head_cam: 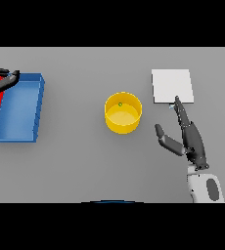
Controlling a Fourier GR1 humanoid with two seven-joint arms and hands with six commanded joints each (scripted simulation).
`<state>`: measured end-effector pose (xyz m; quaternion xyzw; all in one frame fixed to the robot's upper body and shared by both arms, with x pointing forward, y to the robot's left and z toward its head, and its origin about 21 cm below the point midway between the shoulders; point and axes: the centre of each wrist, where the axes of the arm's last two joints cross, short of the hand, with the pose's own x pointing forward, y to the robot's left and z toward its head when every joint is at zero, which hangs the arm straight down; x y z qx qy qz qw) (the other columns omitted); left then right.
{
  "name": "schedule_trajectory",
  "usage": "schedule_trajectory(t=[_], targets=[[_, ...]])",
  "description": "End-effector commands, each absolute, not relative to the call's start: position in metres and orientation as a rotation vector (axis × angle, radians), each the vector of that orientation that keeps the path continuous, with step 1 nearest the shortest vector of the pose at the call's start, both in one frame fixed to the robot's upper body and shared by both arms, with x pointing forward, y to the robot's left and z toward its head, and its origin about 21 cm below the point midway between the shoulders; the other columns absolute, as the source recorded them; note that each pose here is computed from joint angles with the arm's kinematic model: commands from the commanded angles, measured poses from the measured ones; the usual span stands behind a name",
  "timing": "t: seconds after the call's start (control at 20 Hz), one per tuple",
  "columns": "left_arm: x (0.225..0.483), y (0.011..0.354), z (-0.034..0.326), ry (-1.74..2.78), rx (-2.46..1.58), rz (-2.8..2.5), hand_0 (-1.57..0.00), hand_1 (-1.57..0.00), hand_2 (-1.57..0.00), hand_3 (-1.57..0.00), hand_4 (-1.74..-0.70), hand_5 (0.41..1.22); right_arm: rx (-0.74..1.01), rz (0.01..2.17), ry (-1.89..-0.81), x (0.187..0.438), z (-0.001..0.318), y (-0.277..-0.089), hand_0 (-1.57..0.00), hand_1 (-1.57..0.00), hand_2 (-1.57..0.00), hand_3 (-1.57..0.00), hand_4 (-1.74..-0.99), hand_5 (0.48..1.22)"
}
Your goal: Pick up the red beaker and tilt it to pour out 1 green nut into yellow bowl. Pick up the yellow bowl and place it on the metallic measuring scale.
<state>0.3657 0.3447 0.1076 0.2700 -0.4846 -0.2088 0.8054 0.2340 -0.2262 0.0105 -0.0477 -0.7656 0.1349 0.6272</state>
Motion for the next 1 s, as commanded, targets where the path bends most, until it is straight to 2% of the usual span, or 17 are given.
schedule_trajectory(t=[0.0, 0.15, 0.3, 0.4, 0.45, 0.55, 0.8, 0.95], targets=[[0.368, 0.342, 0.106, -1.009, 0.593, -0.47, -0.31, -0.28, -0.27, -0.28, -0.84, 0.632, -0.115, 0.313, -1.762, 0.234, 0.013, -0.228, 0.0, 0.0, 0.0, 0.0, -1.155, 0.67], [0.37, 0.339, 0.103, -0.975, 0.645, -0.507, -0.16, -0.14, -0.14, -0.14, -0.8, 0.627, -0.146, 0.329, -1.75, 0.235, 0.012, -0.228, 0.0, 0.0, 0.0, 0.0, -1.158, 0.665], [0.37, 0.339, 0.106, -1.038, 0.651, -0.495, -0.08, -0.07, -0.07, -0.07, -0.78, 0.631, -0.154, 0.333, -1.726, 0.24, 0.013, -0.224, 0.0, 0.0, 0.0, 0.0, -1.144, 0.644], [0.371, 0.336, 0.107, -1.097, 0.632, -0.478, -0.05, -0.05, -0.04, -0.05, -0.78, 0.635, -0.209, 0.41, -1.701, 0.241, 0.016, -0.223, 0.0, 0.0, 0.0, 0.0, -1.115, 0.638], [0.369, 0.336, 0.106, -1.12, 0.617, -0.464, -0.04, -0.04, -0.03, -0.04, -0.78, 0.644, -0.195, 0.477, -1.727, 0.242, 0.02, -0.225, 0.0, 0.0, 0.0, 0.0, -1.087, 0.649], [0.368, 0.333, 0.104, -1.147, 0.601, -0.443, -0.03, -0.02, -0.02, -0.02, -0.79, 0.657, -0.198, 0.635, -1.724, 0.253, 0.03, -0.229, 0.0, 0.0, 0.0, 0.0, -1.088, 0.665], [0.365, 0.323, 0.104, -1.154, 0.572, -0.442, -0.01, -0.01, -0.01, -0.01, -0.81, 0.683, -0.373, 1.108, -1.664, 0.281, 0.05, -0.218, 0.0, 0.0, 0.0, 0.0, -1.137, 0.626], [0.366, 0.326, 0.104, -1.136, 0.568, -0.442, 0.0, 0.0, 0.0, 0.0, -0.81, 0.688, -0.406, 1.377, -1.647, 0.299, 0.062, -0.206, 0.0, 0.0, 0.0, 0.0, -1.152, 0.632]])
